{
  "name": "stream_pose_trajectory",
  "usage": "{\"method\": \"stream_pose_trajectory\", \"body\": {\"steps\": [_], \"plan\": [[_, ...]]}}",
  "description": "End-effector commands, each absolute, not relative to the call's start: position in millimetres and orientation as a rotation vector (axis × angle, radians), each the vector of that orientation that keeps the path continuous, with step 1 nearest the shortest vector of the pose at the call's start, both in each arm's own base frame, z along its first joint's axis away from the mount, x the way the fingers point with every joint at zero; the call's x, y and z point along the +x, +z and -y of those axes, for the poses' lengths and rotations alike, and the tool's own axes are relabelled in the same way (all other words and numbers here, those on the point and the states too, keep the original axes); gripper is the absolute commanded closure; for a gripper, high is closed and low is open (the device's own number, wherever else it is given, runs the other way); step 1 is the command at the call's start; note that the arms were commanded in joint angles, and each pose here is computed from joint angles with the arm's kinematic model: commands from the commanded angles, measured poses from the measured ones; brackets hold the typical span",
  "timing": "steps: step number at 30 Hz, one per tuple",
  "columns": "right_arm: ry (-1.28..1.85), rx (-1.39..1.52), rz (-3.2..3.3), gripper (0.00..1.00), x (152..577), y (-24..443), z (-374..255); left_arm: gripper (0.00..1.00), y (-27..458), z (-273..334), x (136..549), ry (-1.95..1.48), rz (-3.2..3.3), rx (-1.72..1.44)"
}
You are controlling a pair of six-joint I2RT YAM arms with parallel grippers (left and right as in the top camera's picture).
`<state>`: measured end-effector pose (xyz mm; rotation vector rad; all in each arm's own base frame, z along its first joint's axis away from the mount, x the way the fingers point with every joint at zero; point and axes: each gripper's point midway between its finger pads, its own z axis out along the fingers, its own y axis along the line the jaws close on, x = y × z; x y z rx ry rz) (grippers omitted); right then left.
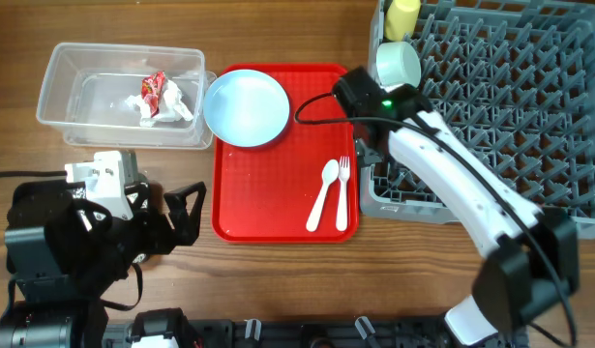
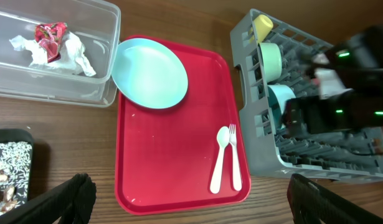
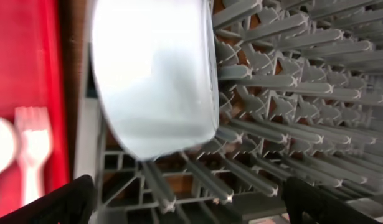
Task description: Sort waste into correct bins and load items into the dishwasher rack
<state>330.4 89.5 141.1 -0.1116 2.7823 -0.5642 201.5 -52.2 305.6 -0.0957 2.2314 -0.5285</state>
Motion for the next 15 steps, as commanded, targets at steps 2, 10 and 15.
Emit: {"method": "stream_pose_trajectory", "body": {"steps": [2,10,15], "plan": [[-0.313,-0.102,-2.775,0.25,322,167,-111,0.0,310,53,200,-0.53,-2.222,-0.076],[0.162,-0.242,-2.887,0.95,303,152,-169,0.0,309,53,200,-0.53,-2.223,-0.076],[0.185,-0.251,-2.913,0.96,297,140,-171,0.0,309,53,200,-0.53,-2.223,-0.076]]}}
